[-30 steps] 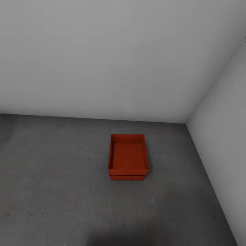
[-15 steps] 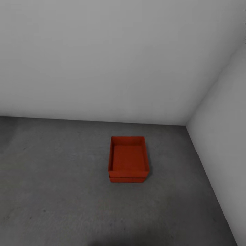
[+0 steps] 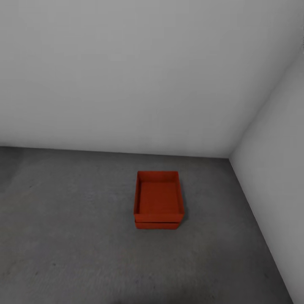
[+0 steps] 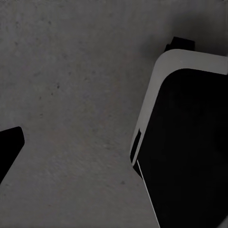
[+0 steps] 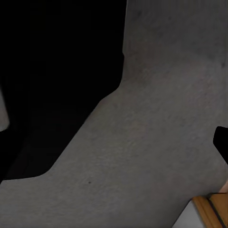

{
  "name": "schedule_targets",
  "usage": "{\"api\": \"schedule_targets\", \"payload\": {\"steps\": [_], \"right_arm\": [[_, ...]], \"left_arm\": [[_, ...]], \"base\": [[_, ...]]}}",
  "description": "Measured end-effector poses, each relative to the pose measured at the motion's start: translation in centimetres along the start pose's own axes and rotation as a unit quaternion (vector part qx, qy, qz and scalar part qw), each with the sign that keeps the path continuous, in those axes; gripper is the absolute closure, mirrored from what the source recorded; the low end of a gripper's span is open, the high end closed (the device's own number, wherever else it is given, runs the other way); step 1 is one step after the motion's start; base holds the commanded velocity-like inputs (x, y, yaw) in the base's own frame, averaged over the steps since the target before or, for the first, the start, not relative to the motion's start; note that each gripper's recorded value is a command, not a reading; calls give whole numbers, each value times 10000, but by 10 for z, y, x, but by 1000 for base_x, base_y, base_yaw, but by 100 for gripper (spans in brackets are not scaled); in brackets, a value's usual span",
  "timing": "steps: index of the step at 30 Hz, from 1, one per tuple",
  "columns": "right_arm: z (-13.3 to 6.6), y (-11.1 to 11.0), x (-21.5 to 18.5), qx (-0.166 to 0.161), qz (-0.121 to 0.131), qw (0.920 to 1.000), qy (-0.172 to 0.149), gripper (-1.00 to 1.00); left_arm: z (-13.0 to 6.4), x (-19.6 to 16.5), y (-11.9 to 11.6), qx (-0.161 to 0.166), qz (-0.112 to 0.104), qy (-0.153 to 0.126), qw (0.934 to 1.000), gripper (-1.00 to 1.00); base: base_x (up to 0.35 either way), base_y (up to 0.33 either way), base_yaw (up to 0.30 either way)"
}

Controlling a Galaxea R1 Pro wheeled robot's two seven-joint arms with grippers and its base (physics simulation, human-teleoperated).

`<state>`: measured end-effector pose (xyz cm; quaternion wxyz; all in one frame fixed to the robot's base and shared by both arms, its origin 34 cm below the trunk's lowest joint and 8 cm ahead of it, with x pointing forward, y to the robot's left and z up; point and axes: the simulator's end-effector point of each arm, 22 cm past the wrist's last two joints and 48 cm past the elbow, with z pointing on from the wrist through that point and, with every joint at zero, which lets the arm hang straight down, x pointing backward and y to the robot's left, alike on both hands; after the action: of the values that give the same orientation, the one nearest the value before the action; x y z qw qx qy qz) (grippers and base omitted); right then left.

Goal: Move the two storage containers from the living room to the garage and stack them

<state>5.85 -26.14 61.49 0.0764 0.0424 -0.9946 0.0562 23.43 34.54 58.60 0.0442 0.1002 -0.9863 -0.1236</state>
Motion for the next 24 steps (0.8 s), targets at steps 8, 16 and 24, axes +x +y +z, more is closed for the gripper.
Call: {"api": "schedule_targets", "payload": {"steps": [8, 16, 24], "right_arm": [[0, 2, -5, -11, 22, 10000, -58, -100], [-1, 4, -6, -17, 29, 9999, -95, -100], [-2, 6, -5, -27, 21, 9999, -125, -100]], "left_arm": [[-2, -5, -1, 14, -15, -56, 10000, -100], [-4, -10, -1, 28, -29, -118, 9999, -100], [-7, -15, -2, 45, -44, -178, 9998, -100]], "base": [[0, 0, 0], [0, 0, 0], [0, 0, 0]]}}
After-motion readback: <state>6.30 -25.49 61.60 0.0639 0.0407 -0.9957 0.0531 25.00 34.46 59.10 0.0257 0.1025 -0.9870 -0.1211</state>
